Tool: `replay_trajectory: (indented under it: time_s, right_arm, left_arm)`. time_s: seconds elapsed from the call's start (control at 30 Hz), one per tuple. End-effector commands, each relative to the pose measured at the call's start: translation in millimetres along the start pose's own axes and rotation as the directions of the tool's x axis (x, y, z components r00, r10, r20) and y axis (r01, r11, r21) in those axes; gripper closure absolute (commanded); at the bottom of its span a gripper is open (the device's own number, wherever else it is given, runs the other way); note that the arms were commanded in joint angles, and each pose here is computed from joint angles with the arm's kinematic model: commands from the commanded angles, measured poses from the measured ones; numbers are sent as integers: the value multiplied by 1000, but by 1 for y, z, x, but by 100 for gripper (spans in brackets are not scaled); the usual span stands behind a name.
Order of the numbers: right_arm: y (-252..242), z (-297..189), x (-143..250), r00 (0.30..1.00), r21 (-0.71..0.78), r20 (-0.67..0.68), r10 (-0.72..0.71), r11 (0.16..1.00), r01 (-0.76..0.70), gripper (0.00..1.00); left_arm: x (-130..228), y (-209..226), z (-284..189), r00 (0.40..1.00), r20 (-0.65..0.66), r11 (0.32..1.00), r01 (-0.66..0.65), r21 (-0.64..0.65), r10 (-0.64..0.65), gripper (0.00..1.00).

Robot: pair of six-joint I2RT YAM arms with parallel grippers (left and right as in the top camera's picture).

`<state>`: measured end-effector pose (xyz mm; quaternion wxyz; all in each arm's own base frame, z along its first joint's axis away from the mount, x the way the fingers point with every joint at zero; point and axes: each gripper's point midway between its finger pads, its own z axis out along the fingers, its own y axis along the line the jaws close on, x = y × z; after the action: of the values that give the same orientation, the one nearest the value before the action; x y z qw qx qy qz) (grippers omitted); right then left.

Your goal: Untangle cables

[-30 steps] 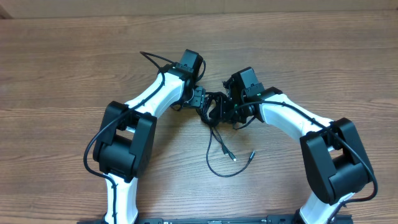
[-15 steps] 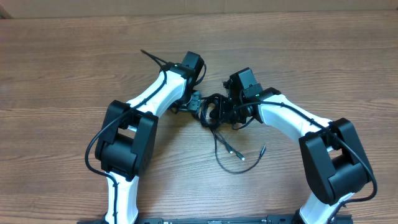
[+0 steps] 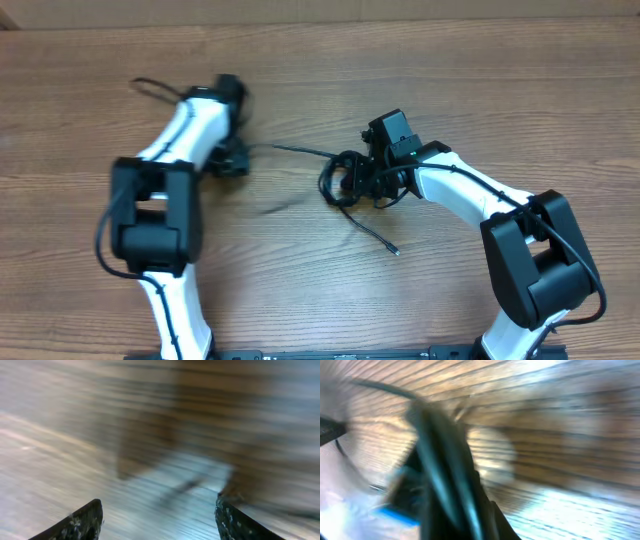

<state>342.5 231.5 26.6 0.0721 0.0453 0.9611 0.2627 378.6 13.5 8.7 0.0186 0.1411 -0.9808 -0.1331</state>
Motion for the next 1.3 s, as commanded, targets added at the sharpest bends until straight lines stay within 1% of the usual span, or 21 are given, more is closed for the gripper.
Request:
replay_trajectory:
  time_s: [0.0,0.13,0.2,0.4,0.5,0.6,0.8,0.93,1.03,1.13,1.23,1.27]
  right_arm:
    - [-9,-6,-8,999,31,37,27,999,-28,96]
    - [-9,-6,-8,999,31,37,27,999,-28,96]
    - [-9,-6,-7,999,32,35,27,999,-28,96]
    - [-9,-6,-6,999,31,30,28,999,-29,96]
    - [-9,-6,-6,999,28,28,28,999,-29,96]
    - [-9,-6,-6,999,28,27,29,999,-29,96]
    - [-7,-6,-5,999,18,21,28,999,-28,96]
    - [-7,-6,-5,999,18,22,28,999,-29,96]
    - [-7,-6,-5,999,18,22,28,999,-29,96]
    - [-6,-6,-4,999,14,19,28,999,-28,96]
    - [-6,-6,-4,999,13,17,28,1000,-28,96]
    - [-6,-6,-4,999,13,17,28,1000,-28,96]
  left_arm:
    - [5,28,29,983,-120,988,145,57,-138,27]
    - [5,45,36,953,-214,945,258,201,-215,27]
    - [5,51,37,946,-234,934,279,225,-226,26]
    - [5,36,28,956,-249,906,239,348,-156,28]
    - [0,39,16,958,-240,907,236,348,-157,30]
    - [-8,44,-7,964,-206,903,233,360,-166,33]
    - [-17,46,-73,980,-60,892,198,407,-190,31]
    - [-13,32,-110,987,38,893,122,434,-153,30]
    - [-6,13,-124,992,73,896,58,441,-100,29]
    - [4,-14,-126,996,79,899,-10,438,-27,41]
    - [15,-43,-125,995,80,898,-82,432,52,47]
    - [19,-53,-124,994,80,897,-106,429,79,51]
